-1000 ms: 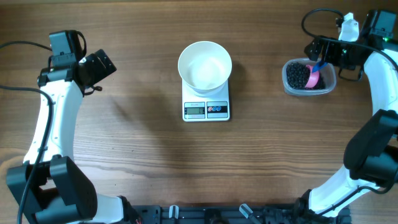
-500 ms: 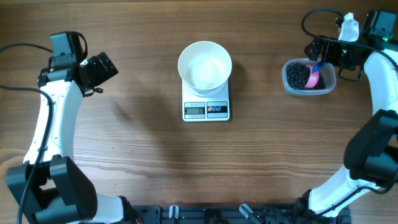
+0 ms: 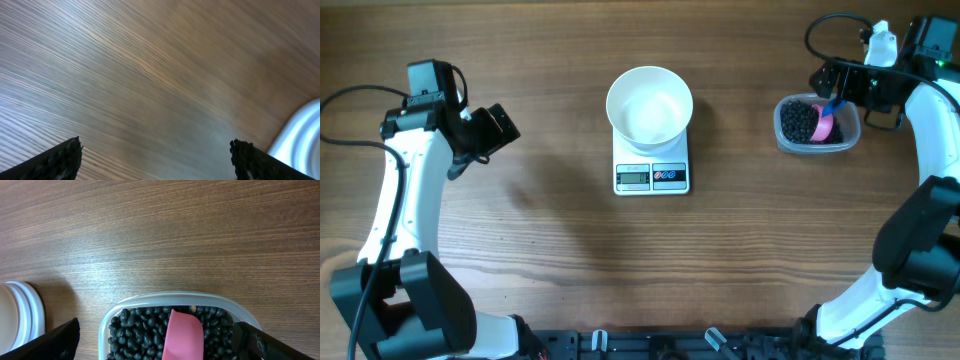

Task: Scoop item into bowl and weigh 150g on scale
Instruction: 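Retract left gripper leftward away from the scale, then move left gripper back over the white bowl on the scale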

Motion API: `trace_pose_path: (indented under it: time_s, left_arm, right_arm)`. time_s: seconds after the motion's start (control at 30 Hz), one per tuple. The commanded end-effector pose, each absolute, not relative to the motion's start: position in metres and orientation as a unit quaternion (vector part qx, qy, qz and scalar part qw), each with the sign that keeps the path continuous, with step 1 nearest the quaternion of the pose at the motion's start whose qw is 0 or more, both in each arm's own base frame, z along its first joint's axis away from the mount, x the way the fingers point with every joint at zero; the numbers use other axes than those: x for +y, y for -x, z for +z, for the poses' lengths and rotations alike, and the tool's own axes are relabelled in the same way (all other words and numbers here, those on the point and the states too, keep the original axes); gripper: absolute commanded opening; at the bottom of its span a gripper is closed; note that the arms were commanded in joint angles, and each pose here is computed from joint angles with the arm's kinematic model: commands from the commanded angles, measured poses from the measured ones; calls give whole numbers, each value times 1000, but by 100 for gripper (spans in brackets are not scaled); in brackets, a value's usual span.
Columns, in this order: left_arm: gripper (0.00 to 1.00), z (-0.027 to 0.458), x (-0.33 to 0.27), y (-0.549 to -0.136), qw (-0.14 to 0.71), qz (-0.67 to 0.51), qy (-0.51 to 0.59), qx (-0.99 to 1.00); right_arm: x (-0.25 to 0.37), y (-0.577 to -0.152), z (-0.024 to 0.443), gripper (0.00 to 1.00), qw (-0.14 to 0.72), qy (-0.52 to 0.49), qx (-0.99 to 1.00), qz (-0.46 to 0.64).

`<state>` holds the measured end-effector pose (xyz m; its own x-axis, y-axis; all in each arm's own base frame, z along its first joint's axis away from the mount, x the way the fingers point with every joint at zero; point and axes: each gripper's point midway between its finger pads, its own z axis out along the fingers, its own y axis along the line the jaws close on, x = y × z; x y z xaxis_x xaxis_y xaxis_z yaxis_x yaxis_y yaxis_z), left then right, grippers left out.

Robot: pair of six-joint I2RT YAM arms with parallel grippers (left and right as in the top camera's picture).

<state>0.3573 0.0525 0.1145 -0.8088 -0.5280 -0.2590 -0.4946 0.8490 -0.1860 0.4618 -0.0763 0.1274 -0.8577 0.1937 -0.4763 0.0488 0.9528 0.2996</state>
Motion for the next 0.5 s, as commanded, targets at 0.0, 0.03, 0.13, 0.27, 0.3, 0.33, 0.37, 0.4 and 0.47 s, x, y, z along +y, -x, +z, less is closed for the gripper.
trace_pose_path:
  time_s: [0.0, 0.03, 0.13, 0.27, 0.3, 0.33, 0.37, 0.4, 0.47]
  left_arm:
    - [100, 119, -2, -354, 131, -183, 135, 965]
    - [100, 123, -17, -353, 137, -206, 74, 966]
    - [99, 126, -67, -348, 139, -221, -50, 964]
    - [100, 121, -111, -325, 101, -211, -123, 964]
    - [100, 117, -115, -323, 99, -185, -140, 968]
    - [100, 114, -116, -321, 99, -151, -155, 971]
    - [100, 113, -119, -320, 99, -140, -164, 972]
    - [100, 114, -128, -324, 107, -146, -146, 973]
    - [100, 122, -141, -346, 153, -158, -107, 970]
  right_arm:
    - [-73, -462, 118, 100, 249, -63, 956, 145]
    - [-73, -462, 118, 100, 249, -63, 956, 145]
    - [-73, -462, 118, 100, 249, -63, 956, 145]
    - [-73, -462, 118, 100, 249, -62, 956, 145]
    - [-73, -462, 118, 100, 249, -63, 956, 145]
    - [-73, -462, 118, 100, 249, -63, 956, 145]
    - [-73, -462, 118, 100, 249, -63, 956, 145]
    - [-73, -462, 118, 100, 249, -63, 956, 145]
    - [-73, -462, 118, 100, 249, -63, 956, 145]
